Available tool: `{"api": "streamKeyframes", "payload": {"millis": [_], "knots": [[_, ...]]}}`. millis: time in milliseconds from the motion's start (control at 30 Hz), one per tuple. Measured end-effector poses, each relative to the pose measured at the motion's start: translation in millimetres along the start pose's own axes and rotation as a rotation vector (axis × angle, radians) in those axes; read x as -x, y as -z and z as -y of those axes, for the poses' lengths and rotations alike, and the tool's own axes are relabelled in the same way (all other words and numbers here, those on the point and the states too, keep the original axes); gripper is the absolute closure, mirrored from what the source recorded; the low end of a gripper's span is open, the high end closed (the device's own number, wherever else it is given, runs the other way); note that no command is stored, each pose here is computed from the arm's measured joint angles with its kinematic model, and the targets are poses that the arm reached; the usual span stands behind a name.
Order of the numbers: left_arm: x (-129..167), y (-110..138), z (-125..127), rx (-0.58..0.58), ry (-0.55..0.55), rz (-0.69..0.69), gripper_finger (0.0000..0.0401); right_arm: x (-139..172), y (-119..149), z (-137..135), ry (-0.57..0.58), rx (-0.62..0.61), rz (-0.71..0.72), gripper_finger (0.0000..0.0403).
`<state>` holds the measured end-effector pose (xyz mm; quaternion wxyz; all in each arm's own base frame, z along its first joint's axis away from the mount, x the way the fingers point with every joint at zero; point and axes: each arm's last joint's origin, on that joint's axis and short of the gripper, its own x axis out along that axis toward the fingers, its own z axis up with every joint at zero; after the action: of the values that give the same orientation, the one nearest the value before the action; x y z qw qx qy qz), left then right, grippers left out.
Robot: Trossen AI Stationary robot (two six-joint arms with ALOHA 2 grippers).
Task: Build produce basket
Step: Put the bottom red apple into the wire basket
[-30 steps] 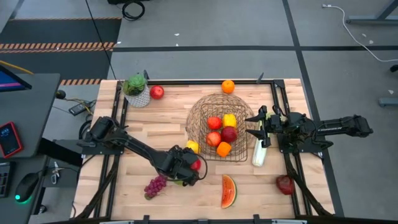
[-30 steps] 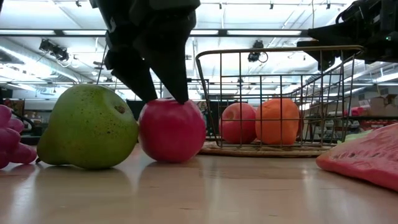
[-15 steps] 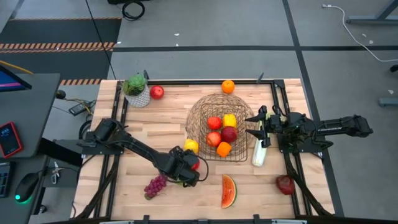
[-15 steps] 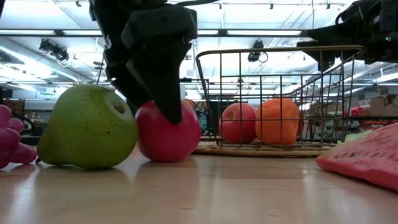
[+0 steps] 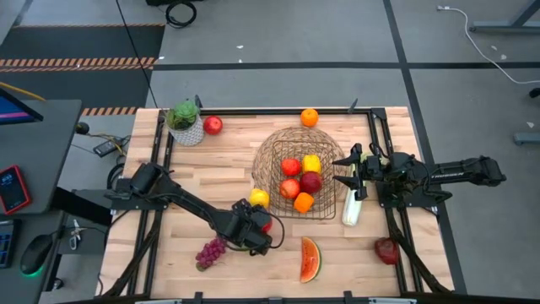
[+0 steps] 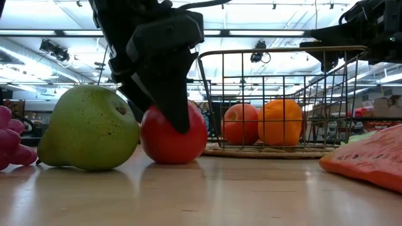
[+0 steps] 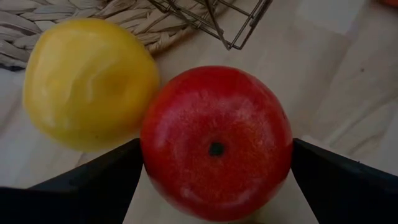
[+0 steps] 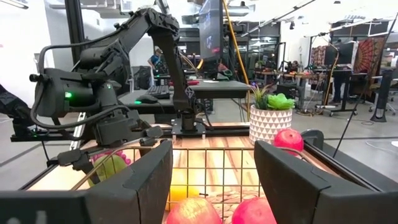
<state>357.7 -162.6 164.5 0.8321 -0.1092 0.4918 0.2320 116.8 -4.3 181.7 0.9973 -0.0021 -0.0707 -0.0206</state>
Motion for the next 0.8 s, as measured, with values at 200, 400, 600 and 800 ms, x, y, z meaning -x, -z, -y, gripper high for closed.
{"api": "streamKeyframes", "payload": {"millis": [200,400,600,800], "knots": [[-0.6,0.4,0.0,-0.016,-0.001,-0.003,0.0005,0.0,0.2,0.0,0.000,0.000,-0.002,0.0172],[-1.5,-0.1,-1.0,-0.022,-0.002,-0.009,0.0005,0.0,0.1,0.0,0.000,0.000,-0.002,0.0172],[-2.0,-0.9,-2.0,-0.036,0.001,-0.017,0.0005,0.0,0.2,0.0,0.000,0.000,-0.002,0.0172],[2.4,-1.8,-3.2,-0.065,0.019,-0.026,0.0024,0.0,0.1,0.0,0.000,0.000,-0.002,0.0172]]}}
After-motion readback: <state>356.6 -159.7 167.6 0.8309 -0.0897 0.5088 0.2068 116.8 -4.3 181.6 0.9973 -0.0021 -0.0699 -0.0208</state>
